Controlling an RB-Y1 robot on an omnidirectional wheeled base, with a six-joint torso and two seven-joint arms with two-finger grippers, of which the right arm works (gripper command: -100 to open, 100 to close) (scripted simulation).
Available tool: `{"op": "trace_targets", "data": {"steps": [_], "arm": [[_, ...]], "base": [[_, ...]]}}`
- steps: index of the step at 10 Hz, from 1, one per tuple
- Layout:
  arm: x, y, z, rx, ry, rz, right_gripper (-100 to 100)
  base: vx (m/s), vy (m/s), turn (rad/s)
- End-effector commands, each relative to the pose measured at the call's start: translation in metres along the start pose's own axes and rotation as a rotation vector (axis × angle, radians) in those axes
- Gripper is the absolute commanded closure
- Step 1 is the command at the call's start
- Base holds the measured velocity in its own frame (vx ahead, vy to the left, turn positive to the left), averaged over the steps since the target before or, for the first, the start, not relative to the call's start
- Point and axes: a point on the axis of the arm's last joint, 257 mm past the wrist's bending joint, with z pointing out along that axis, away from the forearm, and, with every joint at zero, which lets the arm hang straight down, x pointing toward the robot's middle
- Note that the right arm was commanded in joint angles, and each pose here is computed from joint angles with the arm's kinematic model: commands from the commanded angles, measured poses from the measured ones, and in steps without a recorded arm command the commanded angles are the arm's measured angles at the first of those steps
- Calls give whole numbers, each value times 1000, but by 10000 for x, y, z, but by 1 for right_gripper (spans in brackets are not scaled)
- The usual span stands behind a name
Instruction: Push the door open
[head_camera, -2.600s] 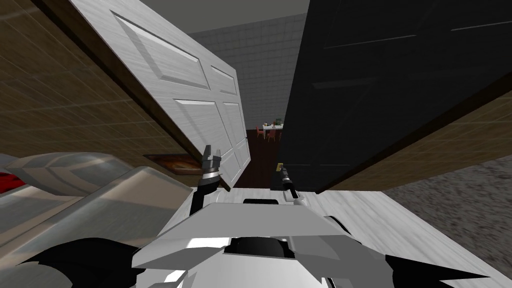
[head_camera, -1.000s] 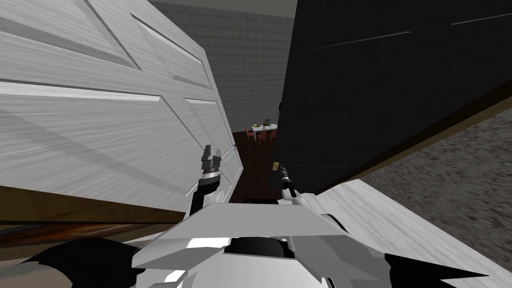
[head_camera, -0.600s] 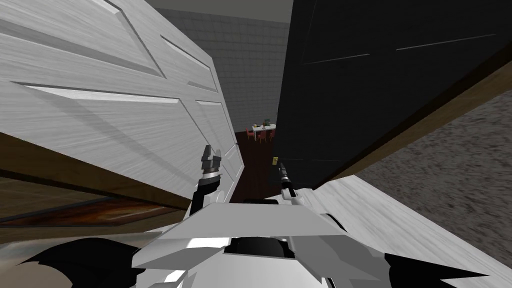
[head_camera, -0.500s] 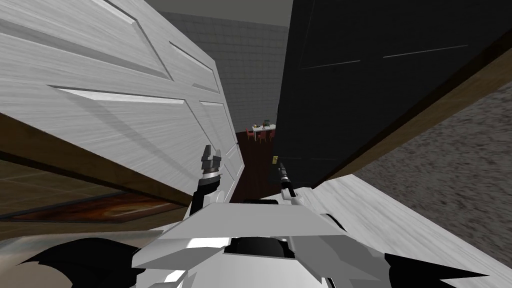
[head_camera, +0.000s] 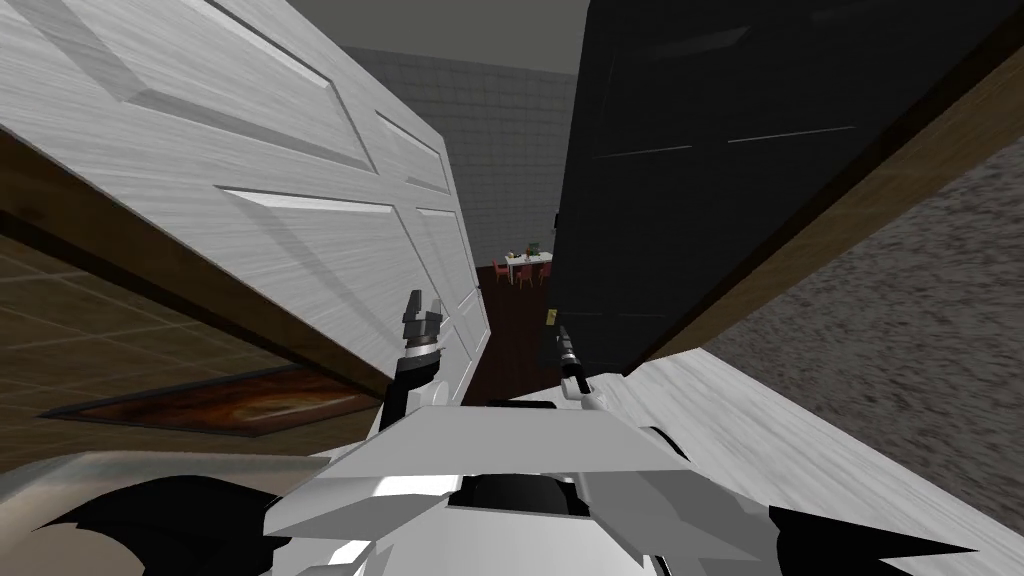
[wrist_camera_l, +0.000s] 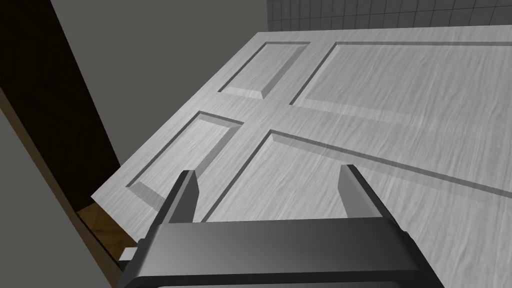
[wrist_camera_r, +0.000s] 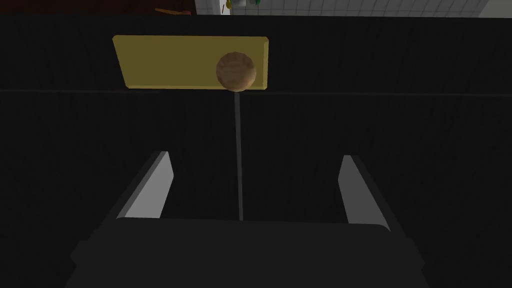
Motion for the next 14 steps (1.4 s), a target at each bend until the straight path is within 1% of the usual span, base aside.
{"op": "trace_targets", "data": {"steps": [1,6,9,10,14], "arm": [[-23,6,-3,-3,-4,-2,-100],[-81,9,-32,-10,-19,-2,-100],[-82,5,-39,-10,-21,-1,-100],[-82,5,-39,-10,-21,-1,100],[-82,5,-39,-10,-21,-1,100]], "base": [[185,-7,19],[208,-18,32],[140,-10,11],[-19,3,5],[-16,1,1]]}}
